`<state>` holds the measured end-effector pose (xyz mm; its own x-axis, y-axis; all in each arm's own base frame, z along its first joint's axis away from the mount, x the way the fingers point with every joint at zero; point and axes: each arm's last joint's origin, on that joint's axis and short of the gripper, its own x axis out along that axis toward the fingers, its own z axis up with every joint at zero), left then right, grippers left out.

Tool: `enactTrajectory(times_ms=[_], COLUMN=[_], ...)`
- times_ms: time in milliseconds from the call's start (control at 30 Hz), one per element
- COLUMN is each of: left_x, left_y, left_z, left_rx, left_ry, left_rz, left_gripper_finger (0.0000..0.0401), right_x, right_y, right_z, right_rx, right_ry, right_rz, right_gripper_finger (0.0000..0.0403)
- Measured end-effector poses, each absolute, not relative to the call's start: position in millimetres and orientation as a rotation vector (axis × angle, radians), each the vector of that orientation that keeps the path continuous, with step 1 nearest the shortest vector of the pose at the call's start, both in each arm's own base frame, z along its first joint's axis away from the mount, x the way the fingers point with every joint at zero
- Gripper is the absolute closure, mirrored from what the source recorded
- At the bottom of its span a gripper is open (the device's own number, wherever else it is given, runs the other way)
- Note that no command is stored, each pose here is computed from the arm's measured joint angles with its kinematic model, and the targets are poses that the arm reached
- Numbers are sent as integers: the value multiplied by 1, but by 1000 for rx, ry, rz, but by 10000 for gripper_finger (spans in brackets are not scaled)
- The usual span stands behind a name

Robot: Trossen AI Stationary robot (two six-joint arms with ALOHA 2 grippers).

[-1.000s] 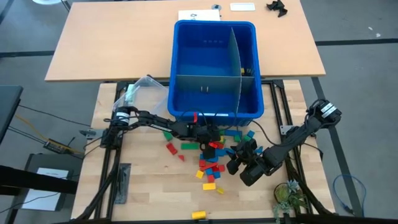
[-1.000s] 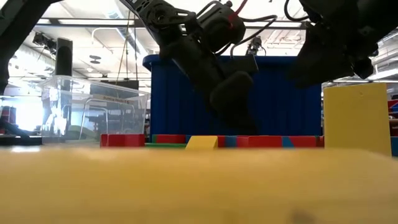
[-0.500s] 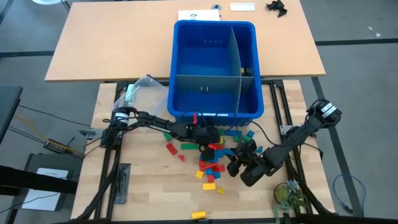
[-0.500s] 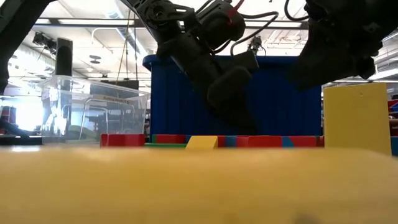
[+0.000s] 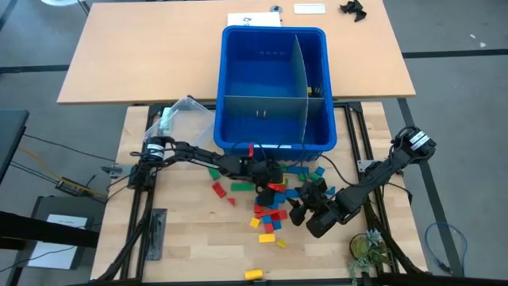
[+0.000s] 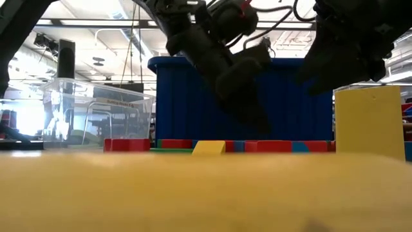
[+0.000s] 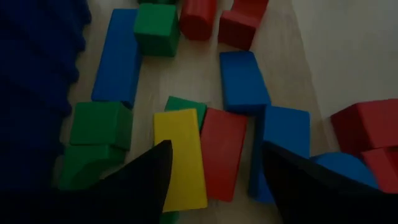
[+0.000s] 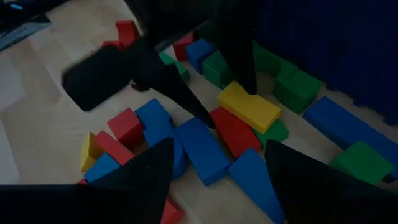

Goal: Sort blocks
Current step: Put the yellow block into the blue bin

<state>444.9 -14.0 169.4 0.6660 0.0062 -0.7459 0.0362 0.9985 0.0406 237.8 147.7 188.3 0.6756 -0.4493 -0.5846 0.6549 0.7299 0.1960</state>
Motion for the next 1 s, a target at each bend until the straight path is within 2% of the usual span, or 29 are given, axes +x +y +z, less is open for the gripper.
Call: enactTrajectory(times_ms=[367, 1000], left_x=[441, 438], left_y=[-13, -13], left_z=[173, 170], left_rx=[78, 74], left_ry=[931, 961], left_rz=[-11, -1], left_gripper_finger=[148, 148], right_x=[238, 238], right_y=[148, 149], right_z=[188, 188], right_rx=[405, 385], right_ry=[544, 567], right_rz=[-632, -609], right_gripper_finger=[161, 170])
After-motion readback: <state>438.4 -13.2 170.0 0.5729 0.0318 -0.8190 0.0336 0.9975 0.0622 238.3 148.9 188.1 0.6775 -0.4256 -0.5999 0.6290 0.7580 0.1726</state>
